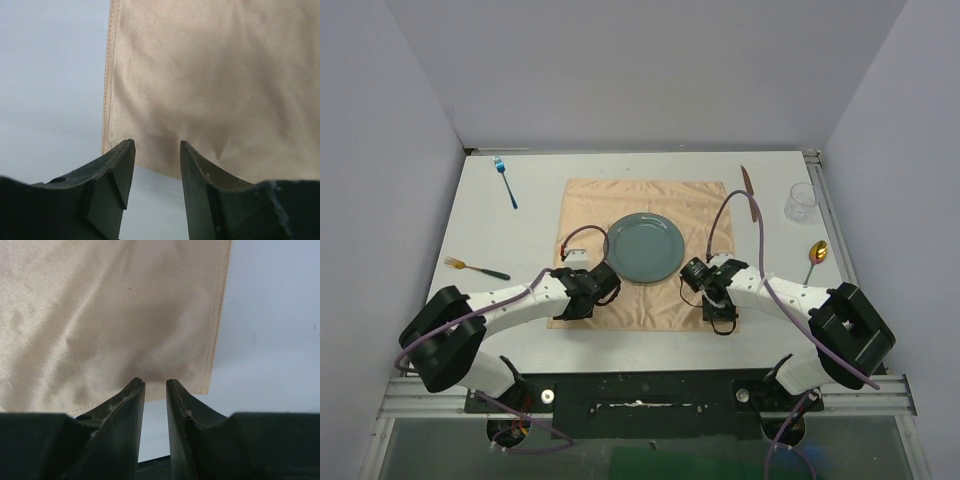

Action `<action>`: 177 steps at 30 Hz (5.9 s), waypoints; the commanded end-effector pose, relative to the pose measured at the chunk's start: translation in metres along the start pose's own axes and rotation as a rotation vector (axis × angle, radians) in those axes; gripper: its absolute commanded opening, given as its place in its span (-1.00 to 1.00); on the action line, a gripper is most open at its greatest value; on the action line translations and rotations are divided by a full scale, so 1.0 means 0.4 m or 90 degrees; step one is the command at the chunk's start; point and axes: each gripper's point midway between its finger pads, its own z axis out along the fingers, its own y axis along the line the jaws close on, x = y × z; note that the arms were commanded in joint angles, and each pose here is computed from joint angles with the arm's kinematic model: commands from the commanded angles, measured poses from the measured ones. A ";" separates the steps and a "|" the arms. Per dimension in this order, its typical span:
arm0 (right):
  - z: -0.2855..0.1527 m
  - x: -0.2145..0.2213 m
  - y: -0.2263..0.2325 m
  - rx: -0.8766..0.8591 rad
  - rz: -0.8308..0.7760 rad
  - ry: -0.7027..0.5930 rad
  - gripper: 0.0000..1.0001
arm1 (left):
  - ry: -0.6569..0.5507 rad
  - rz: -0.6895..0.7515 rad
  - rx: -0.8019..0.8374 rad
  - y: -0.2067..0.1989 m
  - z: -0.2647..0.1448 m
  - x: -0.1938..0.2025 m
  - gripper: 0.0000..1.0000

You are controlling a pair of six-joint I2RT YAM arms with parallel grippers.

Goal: Set the dinner table for one person
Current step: Adjust the napkin at the center of the board.

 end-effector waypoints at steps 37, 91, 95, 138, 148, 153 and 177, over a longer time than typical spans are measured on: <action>0.032 0.041 -0.085 0.111 0.012 0.024 -0.47 | 0.055 0.073 0.003 -0.020 0.002 0.073 -0.21; -0.272 -0.274 0.005 -0.087 0.134 -0.379 -1.00 | -0.183 -0.208 0.352 -0.150 -0.152 -0.411 -0.10; -0.278 -0.260 0.028 -0.177 0.178 -0.399 -1.00 | -0.127 -0.221 0.439 -0.181 -0.128 -0.437 -0.09; -0.282 -0.331 0.083 -0.266 0.118 -0.479 -0.45 | 0.015 -0.247 0.239 -0.137 0.287 -0.381 -0.12; -0.304 -0.315 0.052 -0.273 0.138 -0.488 -0.43 | 0.043 -0.235 0.234 -0.163 0.327 -0.389 -0.15; -0.297 -0.319 0.045 -0.254 0.133 -0.488 -0.42 | 0.064 -0.234 0.256 -0.154 0.285 -0.355 -0.15; -0.256 -0.404 0.088 -0.281 0.105 -0.464 -0.35 | -0.071 -0.231 0.353 -0.114 0.034 -0.415 -0.14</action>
